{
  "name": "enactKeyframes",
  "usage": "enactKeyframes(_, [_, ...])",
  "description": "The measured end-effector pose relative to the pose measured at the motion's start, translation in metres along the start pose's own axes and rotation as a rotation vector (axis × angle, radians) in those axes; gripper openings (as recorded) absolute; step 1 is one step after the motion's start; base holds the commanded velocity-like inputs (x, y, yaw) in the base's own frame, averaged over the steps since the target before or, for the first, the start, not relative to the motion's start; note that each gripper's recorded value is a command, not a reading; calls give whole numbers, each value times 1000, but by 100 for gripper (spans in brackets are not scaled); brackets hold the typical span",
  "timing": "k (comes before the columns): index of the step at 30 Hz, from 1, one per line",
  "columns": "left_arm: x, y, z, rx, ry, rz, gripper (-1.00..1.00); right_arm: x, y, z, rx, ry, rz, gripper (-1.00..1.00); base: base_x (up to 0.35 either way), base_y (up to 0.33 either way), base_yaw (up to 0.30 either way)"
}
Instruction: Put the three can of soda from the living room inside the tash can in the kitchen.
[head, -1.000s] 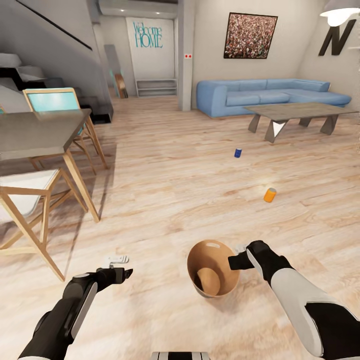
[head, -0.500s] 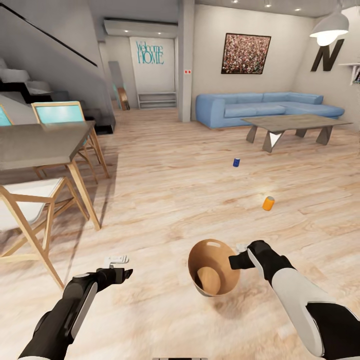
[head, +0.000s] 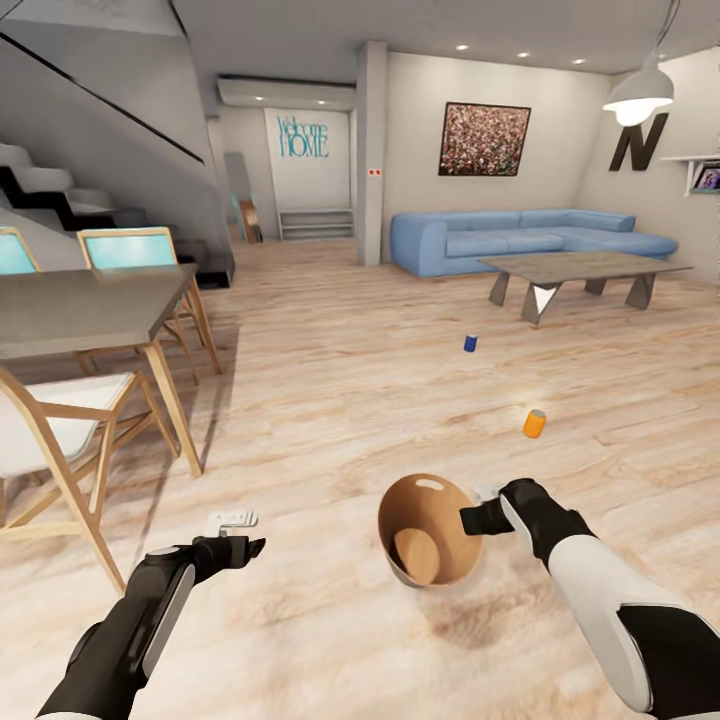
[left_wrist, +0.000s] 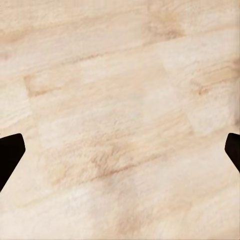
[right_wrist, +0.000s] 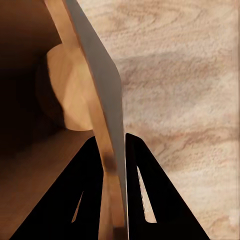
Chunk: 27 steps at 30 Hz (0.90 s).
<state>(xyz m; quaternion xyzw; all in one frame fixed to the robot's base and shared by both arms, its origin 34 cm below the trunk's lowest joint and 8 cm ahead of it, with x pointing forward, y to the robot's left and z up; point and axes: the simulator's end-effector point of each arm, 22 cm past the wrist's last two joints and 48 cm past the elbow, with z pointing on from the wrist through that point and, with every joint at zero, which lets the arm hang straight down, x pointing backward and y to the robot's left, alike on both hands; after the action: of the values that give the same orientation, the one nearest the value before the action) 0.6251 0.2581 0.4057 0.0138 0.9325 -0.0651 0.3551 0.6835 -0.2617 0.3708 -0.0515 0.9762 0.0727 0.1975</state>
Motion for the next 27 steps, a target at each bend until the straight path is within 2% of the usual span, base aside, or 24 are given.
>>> enactKeyframes(14, [-18, 1, -19, -10, -36, 8, 100, -21, 4, -31, -10, -58, -9, -100, 0, 0, 0])
enactKeyframes(17, [-9, 5, -17, -13, -5, -2, 100, -25, 6, -37, -12, -62, -8, -100, 0, 0, 0])
enactKeyframes(18, [9, 9, -10, -17, 37, -12, 100, -27, 6, -39, -11, -62, -9, -100, 0, 0, 0])
enactKeyframes(21, [31, 14, -4, -26, 87, -23, 100, -34, 6, -46, -9, -68, -12, -100, 0, 0, 0])
enactKeyframes(27, [44, 19, 0, -34, 100, -23, 100, -47, 8, -59, -9, -81, -15, -100, 0, 0, 0])
